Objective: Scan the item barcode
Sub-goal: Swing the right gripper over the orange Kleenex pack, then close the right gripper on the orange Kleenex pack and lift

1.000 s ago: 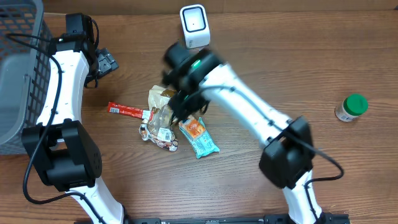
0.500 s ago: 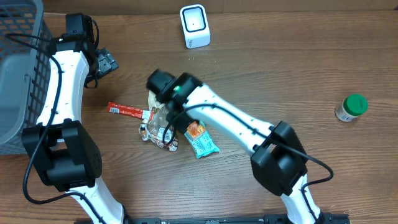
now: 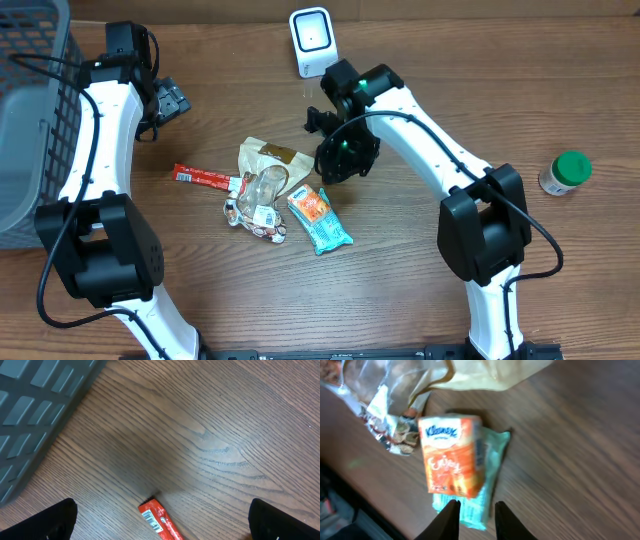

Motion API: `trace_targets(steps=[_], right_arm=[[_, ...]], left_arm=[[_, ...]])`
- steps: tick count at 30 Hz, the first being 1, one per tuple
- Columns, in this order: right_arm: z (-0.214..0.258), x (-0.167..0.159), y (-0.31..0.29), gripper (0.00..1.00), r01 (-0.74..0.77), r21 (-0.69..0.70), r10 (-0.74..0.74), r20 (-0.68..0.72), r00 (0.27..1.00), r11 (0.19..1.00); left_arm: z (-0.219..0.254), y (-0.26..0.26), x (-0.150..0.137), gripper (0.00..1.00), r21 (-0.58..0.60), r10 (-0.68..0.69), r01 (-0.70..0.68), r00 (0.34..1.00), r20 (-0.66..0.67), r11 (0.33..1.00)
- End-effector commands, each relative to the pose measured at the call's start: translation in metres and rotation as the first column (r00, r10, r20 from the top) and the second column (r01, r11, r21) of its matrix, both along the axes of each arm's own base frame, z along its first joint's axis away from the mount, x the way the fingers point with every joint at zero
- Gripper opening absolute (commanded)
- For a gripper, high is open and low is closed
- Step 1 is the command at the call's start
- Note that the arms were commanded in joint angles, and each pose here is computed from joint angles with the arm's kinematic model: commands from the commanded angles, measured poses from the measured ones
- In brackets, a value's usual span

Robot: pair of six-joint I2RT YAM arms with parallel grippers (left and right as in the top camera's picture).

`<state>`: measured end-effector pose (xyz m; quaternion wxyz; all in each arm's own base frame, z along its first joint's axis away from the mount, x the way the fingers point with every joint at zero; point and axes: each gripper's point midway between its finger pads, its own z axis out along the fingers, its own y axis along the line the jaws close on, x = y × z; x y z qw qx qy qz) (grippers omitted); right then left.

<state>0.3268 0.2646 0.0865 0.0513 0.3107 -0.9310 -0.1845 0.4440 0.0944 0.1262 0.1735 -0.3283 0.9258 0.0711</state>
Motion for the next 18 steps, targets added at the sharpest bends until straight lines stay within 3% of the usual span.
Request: trace_targets(steps=[1,12,18], right_arm=[[-0.002,-0.016,0.013,0.24,-0.035,0.071,0.038,-0.036,0.999,0.997],[-0.030,-0.023,0.021,0.25,-0.062,0.080,0.064,-0.020,0.998,0.995],[-0.034,-0.020,0.022,0.29,-0.063,0.089,0.064,-0.003,0.998,0.994]], left_arm=[[0.010,-0.003,0.006,1.00,-0.002,-0.003,0.003,1.000,0.030,1.000],[0.010,-0.003,0.006,1.00,-0.002,-0.003,0.003,1.000,0.030,1.000],[0.010,-0.003,0.006,1.00,-0.002,-0.003,0.003,1.000,0.030,1.000]])
